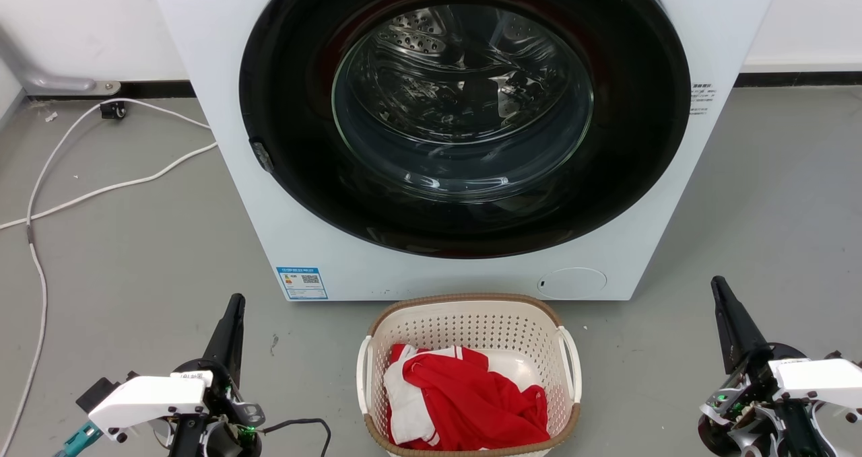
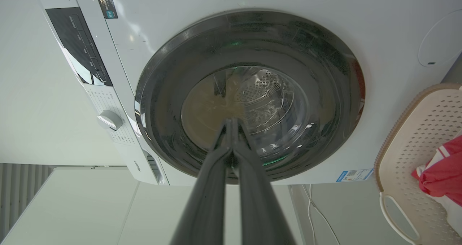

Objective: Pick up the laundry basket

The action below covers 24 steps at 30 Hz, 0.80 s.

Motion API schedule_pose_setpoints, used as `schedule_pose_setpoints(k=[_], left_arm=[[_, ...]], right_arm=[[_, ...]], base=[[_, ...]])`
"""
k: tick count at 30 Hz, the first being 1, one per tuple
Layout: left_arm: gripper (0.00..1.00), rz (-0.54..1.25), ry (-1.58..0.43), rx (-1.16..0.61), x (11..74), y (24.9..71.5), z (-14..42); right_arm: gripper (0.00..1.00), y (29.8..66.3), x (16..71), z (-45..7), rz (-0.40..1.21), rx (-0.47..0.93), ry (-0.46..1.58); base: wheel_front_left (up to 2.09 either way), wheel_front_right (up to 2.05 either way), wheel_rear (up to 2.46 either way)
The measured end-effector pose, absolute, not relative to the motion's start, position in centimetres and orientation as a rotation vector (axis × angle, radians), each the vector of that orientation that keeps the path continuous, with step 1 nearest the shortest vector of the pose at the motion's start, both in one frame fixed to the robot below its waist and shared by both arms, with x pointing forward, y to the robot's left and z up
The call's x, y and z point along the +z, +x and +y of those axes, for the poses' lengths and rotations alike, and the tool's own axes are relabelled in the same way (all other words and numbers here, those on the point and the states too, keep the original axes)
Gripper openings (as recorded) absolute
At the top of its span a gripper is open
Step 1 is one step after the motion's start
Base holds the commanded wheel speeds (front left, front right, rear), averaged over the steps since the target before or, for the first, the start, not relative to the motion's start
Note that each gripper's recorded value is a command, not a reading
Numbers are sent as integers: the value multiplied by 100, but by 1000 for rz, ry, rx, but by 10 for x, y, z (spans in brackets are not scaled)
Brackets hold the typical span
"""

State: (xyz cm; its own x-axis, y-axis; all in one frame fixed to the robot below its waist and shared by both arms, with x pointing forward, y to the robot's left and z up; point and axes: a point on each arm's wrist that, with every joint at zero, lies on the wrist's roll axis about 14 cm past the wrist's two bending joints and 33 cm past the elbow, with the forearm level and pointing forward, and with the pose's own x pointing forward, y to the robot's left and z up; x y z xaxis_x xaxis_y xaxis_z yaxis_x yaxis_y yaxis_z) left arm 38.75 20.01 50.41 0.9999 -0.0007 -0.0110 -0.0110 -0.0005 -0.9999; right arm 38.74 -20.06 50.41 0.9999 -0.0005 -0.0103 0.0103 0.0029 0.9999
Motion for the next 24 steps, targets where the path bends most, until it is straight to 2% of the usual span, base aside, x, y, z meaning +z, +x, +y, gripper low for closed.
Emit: schedule_pose_setpoints(k=[15, 16, 24], left_arm=[[0, 9, -1572, 8, 504, 388, 200], [100, 13, -1573, 13, 502, 387, 200], [100, 49, -1570, 42, 489, 381, 192]], right_arm=[[0, 387, 504, -201, 7, -9, 1568], [100, 387, 502, -201, 11, -13, 1569], [100, 380, 491, -200, 24, -50, 1566]], base=[[0, 0, 0], [0, 0, 0], [0, 0, 0]])
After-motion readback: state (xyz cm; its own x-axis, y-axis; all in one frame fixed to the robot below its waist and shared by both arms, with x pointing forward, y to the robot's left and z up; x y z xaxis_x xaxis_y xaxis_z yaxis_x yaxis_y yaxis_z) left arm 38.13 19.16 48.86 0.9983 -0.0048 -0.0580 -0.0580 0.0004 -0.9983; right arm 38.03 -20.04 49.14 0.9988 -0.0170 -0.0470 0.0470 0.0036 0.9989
